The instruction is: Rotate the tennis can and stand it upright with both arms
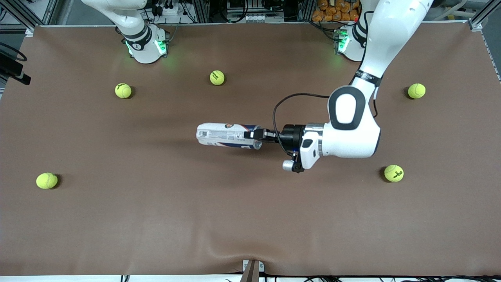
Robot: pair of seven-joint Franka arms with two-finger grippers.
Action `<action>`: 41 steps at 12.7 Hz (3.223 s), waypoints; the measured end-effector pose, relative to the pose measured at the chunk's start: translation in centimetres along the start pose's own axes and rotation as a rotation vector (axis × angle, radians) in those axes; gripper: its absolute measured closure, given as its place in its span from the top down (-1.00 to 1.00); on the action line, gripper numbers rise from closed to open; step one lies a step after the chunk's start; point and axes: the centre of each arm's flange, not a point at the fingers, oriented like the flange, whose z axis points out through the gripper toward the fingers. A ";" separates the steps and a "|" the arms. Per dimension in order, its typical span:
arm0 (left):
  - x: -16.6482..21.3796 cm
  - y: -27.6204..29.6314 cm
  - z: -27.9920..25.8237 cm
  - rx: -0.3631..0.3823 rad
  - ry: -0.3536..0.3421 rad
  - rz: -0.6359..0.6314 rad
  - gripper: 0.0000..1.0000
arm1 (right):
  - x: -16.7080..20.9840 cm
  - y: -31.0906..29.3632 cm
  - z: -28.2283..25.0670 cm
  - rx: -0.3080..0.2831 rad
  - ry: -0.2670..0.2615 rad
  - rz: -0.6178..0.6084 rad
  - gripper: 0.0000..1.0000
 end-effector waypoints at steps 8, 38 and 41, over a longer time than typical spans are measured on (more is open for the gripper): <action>-5.1 5.0 3.9 0.489 0.070 -0.019 -0.91 | 0.8 -0.1 -0.6 0.004 0.075 0.218 1.00; -11.7 13.4 -0.8 0.947 0.559 -0.121 1.00 | 0.8 -1.4 0.4 -0.022 0.018 0.006 1.00; -12.6 14.6 -10.9 0.989 0.571 -0.131 1.00 | 0.8 -1.4 0.4 -0.021 0.018 0.011 1.00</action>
